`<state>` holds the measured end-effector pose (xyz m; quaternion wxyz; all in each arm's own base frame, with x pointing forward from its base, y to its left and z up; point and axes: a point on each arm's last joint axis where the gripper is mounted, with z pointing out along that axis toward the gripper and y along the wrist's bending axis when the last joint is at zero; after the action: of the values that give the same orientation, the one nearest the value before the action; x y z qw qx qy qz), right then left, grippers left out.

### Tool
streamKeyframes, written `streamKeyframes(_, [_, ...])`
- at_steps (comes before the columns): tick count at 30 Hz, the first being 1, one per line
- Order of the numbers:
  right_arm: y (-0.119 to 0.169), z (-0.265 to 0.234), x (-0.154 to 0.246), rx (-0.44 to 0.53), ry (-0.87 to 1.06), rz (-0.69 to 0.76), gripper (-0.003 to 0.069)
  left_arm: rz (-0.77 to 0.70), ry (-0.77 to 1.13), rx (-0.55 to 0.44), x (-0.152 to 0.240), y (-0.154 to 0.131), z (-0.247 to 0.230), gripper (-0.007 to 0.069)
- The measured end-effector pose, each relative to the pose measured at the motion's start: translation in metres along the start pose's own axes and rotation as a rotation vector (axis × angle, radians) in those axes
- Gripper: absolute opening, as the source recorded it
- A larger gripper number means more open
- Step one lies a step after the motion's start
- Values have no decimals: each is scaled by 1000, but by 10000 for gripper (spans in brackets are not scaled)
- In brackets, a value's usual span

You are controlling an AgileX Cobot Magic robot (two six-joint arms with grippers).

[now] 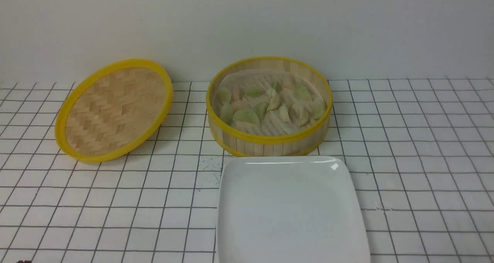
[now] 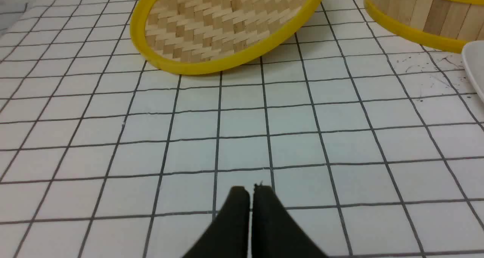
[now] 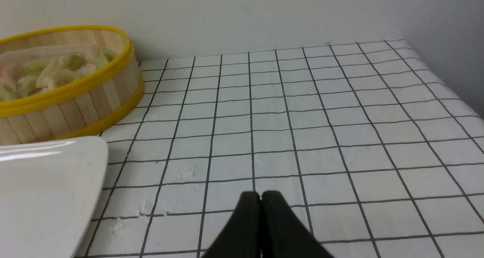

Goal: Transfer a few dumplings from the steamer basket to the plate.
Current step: Use the right arm to grab a dumpling from inside the steamer

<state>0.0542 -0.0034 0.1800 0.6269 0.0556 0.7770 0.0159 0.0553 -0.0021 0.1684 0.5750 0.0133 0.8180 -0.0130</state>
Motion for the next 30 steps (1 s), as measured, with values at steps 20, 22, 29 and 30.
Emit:
streamKeyframes(20, [1, 0, -1, -27, -6, 25, -15, 0, 0, 0, 0, 0, 0, -6])
streamKeyframes(22, [2, 0, -3, -28, -39, 103, -15, 0, 0, 0, 0, 0, 0, -6])
streamKeyframes(29, [3, -5, -29, -146, -327, 650, -15, 0, 0, 0, 0, 0, 0, -6])
streamKeyframes(30, [2, -6, -31, -151, -349, 693, -15, 0, 0, 0, 0, 0, 0, -6])
